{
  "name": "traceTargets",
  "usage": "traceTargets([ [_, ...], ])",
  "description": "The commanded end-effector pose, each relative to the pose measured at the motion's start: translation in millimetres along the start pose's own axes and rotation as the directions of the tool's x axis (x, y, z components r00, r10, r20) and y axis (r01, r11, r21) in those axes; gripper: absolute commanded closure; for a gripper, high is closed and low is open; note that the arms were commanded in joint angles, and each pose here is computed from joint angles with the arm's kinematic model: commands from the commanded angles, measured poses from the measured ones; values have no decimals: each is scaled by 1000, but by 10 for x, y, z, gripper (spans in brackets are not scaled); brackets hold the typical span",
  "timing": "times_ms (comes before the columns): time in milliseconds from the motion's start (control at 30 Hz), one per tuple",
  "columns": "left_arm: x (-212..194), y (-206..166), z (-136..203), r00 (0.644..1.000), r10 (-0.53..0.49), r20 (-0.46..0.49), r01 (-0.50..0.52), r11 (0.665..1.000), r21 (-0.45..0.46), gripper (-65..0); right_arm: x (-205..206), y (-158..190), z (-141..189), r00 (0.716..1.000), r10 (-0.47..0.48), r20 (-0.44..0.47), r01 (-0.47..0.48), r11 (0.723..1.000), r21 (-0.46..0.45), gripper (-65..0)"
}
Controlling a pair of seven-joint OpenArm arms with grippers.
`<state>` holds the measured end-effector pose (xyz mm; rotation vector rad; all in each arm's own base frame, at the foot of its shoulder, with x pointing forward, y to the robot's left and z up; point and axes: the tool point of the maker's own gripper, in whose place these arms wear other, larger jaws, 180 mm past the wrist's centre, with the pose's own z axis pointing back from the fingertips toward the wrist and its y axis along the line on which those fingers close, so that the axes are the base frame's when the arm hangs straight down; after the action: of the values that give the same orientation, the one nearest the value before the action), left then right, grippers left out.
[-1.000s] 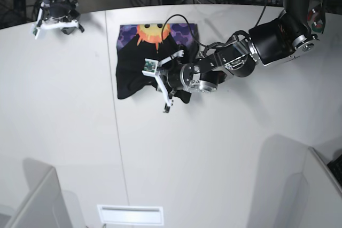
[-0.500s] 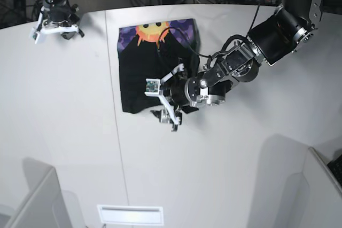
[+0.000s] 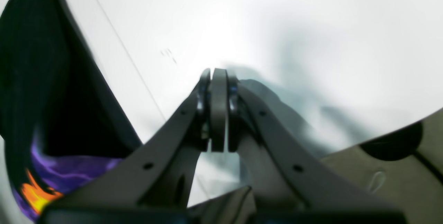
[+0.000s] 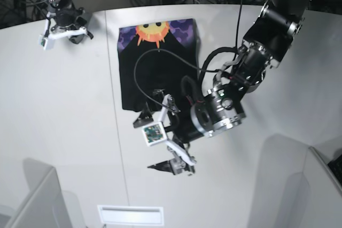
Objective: Fold the T-shirt properly
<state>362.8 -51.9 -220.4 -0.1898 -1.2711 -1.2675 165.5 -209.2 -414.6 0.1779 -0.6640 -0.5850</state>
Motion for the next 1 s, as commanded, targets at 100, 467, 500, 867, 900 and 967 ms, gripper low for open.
traceTargets([
  [100, -268, 14, 453, 999, 42, -20, -41, 997, 70, -197, 256, 3, 89, 994, 93, 65, -94, 995, 14, 0],
  [467, -927, -779, 1206, 953, 298, 55, -300, 953, 38, 0, 253, 135, 311, 855, 489, 171, -498, 867, 13, 0],
  [500, -945, -916, 1282, 942, 327, 75, -329, 944, 15, 0, 225, 155, 339, 841, 506, 191, -518, 855, 17, 0],
  [867, -1205, -2019, 1931, 820, 571, -45, -573, 815, -84, 0, -139, -105, 736, 735, 649, 198, -655, 755, -43, 0],
  [900, -1241, -2090, 2005, 806, 588, -69, -592, 803, -74, 0, -188, -133, 778, 734, 654, 183, -659, 751, -41, 0],
  [967, -1258, -2284, 2121, 765, 636, -107, -643, 764, -58, 0, -331, -214, 862, 741, 657, 138, -660, 751, -32, 0],
])
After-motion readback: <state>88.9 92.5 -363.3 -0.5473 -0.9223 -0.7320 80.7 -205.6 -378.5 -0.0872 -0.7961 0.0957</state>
